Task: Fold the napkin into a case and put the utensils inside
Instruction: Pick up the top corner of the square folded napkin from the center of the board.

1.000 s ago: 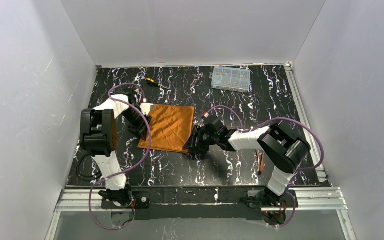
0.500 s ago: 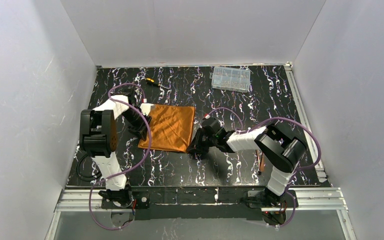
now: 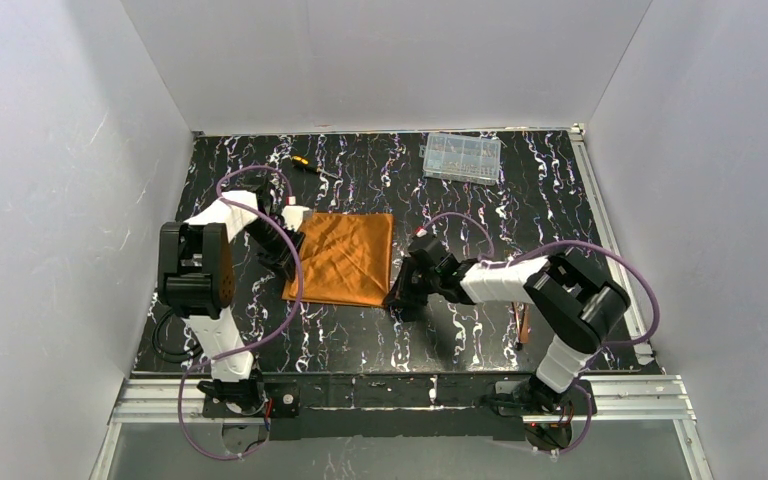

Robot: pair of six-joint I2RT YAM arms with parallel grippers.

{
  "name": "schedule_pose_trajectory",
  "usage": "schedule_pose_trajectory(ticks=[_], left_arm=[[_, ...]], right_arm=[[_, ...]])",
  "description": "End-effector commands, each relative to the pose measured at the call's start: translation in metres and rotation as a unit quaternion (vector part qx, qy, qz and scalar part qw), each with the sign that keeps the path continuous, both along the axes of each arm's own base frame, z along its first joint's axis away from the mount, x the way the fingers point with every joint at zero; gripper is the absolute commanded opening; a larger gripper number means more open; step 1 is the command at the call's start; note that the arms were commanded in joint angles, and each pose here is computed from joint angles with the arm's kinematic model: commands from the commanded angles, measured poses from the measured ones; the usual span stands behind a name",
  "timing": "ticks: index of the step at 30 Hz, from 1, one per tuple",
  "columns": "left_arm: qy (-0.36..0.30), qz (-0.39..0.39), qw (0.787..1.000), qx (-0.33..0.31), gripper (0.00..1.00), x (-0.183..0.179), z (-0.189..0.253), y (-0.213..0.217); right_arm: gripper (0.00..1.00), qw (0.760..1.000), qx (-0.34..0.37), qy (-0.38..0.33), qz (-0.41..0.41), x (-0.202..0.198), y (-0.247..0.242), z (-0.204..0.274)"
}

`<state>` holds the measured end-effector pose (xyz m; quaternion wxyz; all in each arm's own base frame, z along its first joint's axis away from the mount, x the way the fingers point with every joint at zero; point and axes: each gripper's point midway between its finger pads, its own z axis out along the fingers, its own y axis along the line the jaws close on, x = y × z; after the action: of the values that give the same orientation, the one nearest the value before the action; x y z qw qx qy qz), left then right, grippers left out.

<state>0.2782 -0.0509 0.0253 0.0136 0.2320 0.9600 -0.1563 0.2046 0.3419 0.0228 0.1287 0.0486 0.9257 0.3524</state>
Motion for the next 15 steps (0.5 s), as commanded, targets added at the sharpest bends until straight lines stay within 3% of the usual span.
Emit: schedule_pose_trajectory(ticks=[1,9,10,11,13,15], left_arm=[[-0.010,0.002,1.000,-0.030,0.36,-0.008,0.026,-0.012],[-0.012,0.009,0.999,-0.038,0.37,-0.010,0.037,-0.016],[-0.014,0.010,0.999,-0.041,0.37,-0.009,0.039,-0.017],[-0.016,0.014,0.999,-0.044,0.38,-0.007,0.041,-0.018],[-0.020,0.020,0.998,-0.053,0.39,-0.003,0.047,-0.021],[-0.028,0.022,0.998,-0.061,0.40,0.005,0.056,-0.027]], right_arm=[[0.01,0.999,-0.037,-0.005,0.003,-0.008,-0.026,0.000],[0.01,0.999,-0.048,0.001,0.008,-0.023,-0.045,0.002],[0.05,0.999,-0.049,-0.002,0.014,-0.022,-0.044,0.004],[0.21,0.999,-0.047,-0.005,0.020,-0.020,-0.041,0.006],[0.42,0.998,-0.053,-0.003,0.038,-0.019,-0.038,0.011],[0.54,0.997,-0.049,-0.013,0.056,-0.014,-0.031,0.022]])
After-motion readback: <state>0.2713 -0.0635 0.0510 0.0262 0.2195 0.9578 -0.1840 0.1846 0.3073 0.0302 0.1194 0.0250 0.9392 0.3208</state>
